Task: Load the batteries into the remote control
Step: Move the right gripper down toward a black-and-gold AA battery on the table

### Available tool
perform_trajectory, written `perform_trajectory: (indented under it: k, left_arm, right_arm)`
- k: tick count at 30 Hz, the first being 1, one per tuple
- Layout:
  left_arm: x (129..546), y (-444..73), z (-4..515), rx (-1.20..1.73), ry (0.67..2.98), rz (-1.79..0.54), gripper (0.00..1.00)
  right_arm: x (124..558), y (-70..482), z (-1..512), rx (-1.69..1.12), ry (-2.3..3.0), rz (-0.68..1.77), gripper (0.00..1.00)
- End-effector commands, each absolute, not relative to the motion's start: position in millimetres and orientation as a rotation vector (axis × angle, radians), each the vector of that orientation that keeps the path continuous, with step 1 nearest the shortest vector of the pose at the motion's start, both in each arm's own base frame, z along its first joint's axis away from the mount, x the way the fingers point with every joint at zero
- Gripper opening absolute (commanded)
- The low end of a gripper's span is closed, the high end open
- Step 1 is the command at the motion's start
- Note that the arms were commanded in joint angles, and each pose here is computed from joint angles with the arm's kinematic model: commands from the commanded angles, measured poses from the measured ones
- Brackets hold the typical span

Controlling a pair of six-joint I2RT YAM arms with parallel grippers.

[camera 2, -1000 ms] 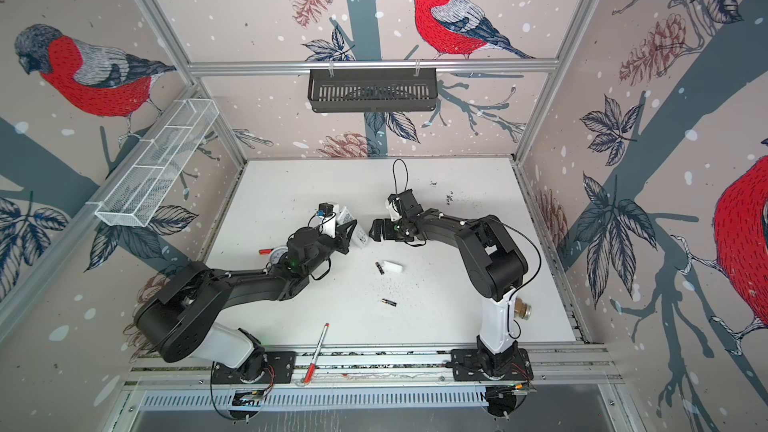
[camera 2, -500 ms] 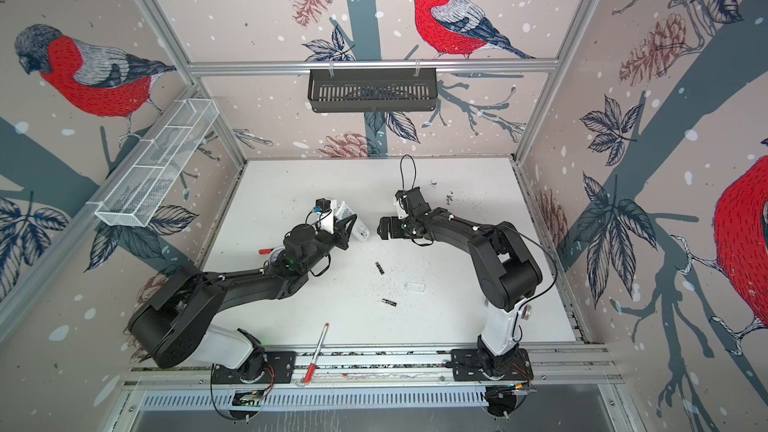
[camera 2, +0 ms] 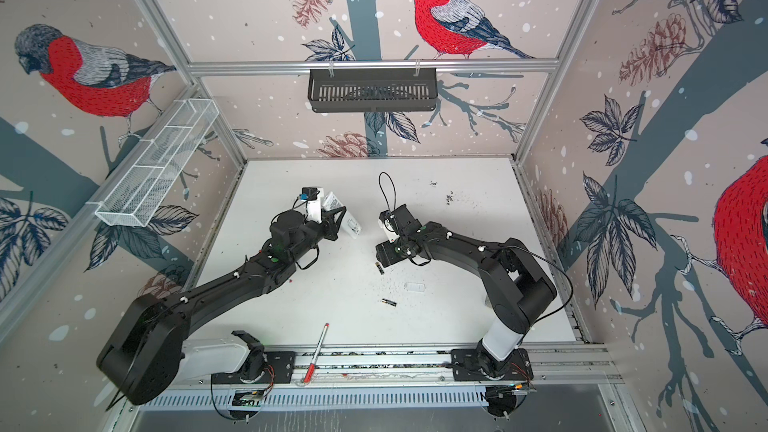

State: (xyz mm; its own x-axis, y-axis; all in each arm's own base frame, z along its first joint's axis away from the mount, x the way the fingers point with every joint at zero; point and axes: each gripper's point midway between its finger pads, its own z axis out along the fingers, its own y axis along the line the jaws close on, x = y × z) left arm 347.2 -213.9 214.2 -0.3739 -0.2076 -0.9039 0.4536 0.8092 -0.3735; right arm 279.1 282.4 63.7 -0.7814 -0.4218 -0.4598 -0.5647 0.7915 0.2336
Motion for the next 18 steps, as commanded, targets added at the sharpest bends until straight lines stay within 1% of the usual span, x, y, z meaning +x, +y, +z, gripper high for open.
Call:
perform_trajectory:
  k: [1, 4, 9, 14, 18]
  left_arm:
    - [339.6, -204.4, 208.8, 0.154, 1.856, -0.711, 0.00]
    - [335.1, -198.5, 211.2, 0.141, 1.846, -0.723, 0.00]
    - [330.7, -194.9, 214.2, 0.148, 1.849, -0.727, 0.00]
    - [328.6, -189.2, 215.9, 0.126, 1.841, -0.720, 0.00]
    - [328.0, -190.8, 216.2, 0.127, 1.830, -0.736, 0.00]
  right_arm:
    - [267.0, 277.9, 60.8, -0.806, 2.612, 0.435, 0.72]
    - [258.6, 279.6, 57.6, -0.839, 2.634, 0.403, 0.67]
    - [239.4, 283.4, 53.1, -0.903, 2.658, 0.386, 0.64]
    - [206.7, 282.3, 54.8, -1.020, 2.650, 0.383, 0.64]
    - [201.1, 275.3, 55.6, -0.989, 2.680, 0.362, 0.65]
